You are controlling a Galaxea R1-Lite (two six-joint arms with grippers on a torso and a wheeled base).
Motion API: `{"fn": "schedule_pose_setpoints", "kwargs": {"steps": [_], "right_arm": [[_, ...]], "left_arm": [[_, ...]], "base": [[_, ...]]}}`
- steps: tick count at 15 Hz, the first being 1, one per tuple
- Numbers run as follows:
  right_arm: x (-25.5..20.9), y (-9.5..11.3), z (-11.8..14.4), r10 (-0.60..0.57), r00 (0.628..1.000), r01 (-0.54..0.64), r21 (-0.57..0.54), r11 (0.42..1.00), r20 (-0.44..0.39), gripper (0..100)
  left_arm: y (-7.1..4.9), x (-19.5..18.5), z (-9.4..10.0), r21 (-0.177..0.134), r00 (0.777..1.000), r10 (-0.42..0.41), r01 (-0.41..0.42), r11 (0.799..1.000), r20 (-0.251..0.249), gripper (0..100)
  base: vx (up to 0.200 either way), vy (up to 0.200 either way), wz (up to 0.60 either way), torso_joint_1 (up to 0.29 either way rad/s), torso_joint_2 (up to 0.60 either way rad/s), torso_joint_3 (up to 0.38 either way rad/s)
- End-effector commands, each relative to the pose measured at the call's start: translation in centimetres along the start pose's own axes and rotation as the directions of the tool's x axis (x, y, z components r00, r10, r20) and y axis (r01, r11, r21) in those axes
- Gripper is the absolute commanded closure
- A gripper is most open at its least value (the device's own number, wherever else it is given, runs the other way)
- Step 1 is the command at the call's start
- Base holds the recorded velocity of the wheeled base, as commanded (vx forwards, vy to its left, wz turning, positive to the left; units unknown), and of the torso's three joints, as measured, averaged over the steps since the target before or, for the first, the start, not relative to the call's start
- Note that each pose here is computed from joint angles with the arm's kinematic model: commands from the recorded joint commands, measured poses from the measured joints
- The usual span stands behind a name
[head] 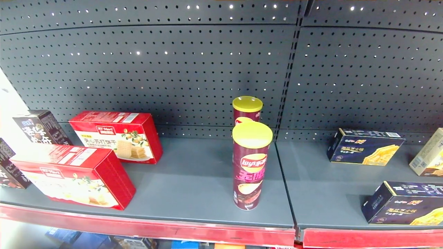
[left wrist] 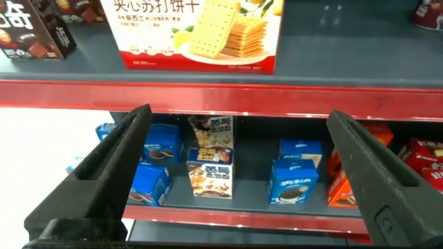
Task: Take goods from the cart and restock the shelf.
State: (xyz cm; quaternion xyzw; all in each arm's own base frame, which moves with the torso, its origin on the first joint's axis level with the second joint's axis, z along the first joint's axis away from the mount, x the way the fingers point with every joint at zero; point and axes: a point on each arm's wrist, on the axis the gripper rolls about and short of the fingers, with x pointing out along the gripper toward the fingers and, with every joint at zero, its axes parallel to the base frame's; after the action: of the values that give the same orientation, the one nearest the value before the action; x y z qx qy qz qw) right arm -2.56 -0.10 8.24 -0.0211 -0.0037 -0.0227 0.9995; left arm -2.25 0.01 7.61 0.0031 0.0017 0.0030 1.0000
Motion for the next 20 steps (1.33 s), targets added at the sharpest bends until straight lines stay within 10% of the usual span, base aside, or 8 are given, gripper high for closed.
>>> {"fn": "schedule_pose_setpoints", "kwargs": {"steps": [1, 20], "right_arm": [[0.0, 0.0, 0.02, 0.001, 1.0, -0.001, -0.001, 1.0, 0.001, 0], [0.0, 0.01, 0.02, 0.002, 1.0, -0.002, 0.009, 1.0, 0.001, 0]], "left_arm": [[0.0, 0.02, -0.01, 0.0, 1.0, 0.0, 0.0, 1.0, -0.003, 0], [0.01, 0.02, -0.01, -0.006, 1.0, 0.005, -0.005, 1.0, -0.003, 0]], "base": [[0.0, 0.0, 0.0, 0.0, 0.0, 0.0], [0.0, 0.0, -0.06, 0.0, 0.0, 0.0]]}}
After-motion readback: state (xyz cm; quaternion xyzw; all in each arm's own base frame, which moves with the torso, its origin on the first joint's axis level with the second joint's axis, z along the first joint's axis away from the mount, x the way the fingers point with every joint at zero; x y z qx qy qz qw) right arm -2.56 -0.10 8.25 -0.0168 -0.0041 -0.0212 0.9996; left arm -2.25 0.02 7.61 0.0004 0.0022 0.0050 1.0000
